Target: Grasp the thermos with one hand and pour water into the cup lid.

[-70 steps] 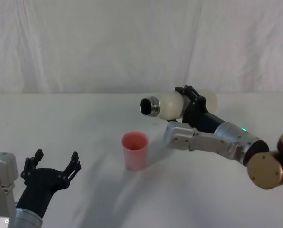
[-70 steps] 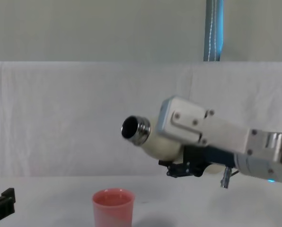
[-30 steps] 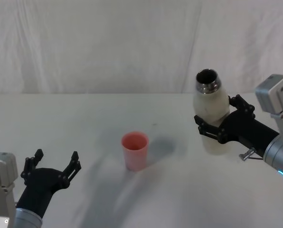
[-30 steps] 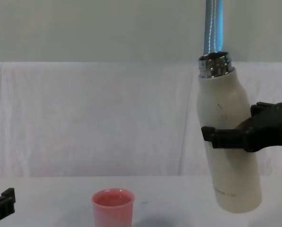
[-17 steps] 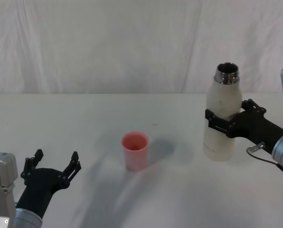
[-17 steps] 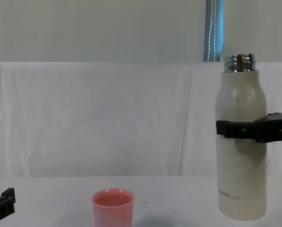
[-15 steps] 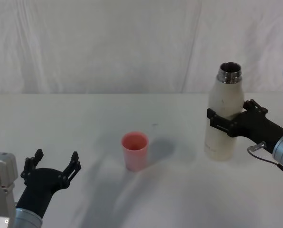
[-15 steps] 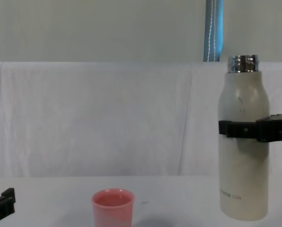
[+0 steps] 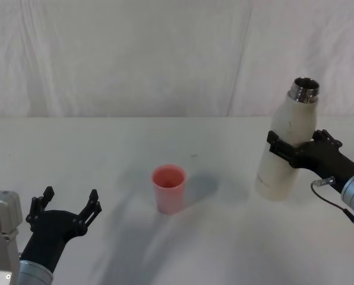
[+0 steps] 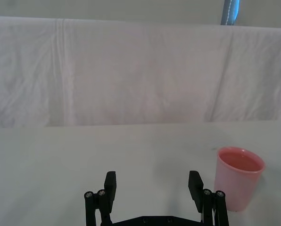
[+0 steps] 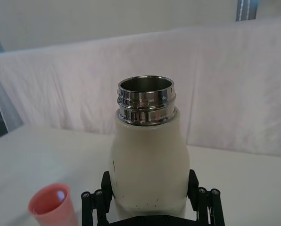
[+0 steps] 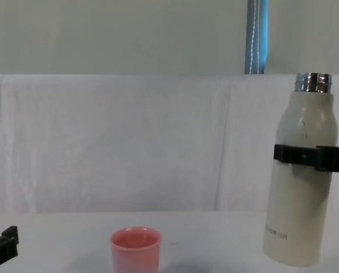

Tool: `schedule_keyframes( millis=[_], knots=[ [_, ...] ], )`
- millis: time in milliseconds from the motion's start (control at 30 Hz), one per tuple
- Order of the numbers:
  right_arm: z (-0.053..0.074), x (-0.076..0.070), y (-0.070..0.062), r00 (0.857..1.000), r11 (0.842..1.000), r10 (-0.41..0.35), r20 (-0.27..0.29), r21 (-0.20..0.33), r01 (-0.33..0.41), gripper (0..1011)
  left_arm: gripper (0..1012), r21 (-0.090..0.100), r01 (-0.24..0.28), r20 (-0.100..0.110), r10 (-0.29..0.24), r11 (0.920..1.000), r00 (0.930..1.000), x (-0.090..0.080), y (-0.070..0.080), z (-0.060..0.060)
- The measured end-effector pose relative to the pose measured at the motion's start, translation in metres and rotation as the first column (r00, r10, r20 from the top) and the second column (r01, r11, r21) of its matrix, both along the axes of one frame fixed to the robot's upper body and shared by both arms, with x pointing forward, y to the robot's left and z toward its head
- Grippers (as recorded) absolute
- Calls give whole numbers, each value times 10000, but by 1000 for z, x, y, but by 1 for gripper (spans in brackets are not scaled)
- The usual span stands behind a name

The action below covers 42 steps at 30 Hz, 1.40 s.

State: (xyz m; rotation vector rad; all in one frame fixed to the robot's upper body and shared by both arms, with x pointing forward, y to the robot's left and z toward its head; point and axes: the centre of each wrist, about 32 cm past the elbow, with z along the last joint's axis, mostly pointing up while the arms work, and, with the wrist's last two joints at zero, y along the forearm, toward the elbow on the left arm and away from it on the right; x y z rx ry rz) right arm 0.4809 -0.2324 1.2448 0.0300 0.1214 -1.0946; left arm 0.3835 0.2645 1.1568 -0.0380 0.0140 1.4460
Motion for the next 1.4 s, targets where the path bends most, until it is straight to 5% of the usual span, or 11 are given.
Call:
schedule_keyframes(
  millis=[300, 633, 1400],
  knots=[
    [-13, -2, 3, 9977, 9987, -345, 584, 390, 322, 955, 1001, 0, -1, 0, 1, 10000, 10000, 0, 0, 0],
    [-30, -7, 7, 9886, 9980, -517, 1412, -275, 561, 955, 1001, 0, -1, 0, 1, 10000, 10000, 0, 0, 0],
    [-48, 3, 14, 9923, 9933, -703, 1021, -846, 791, 955, 1001, 0, -1, 0, 1, 10000, 10000, 0, 0, 0]
  ],
)
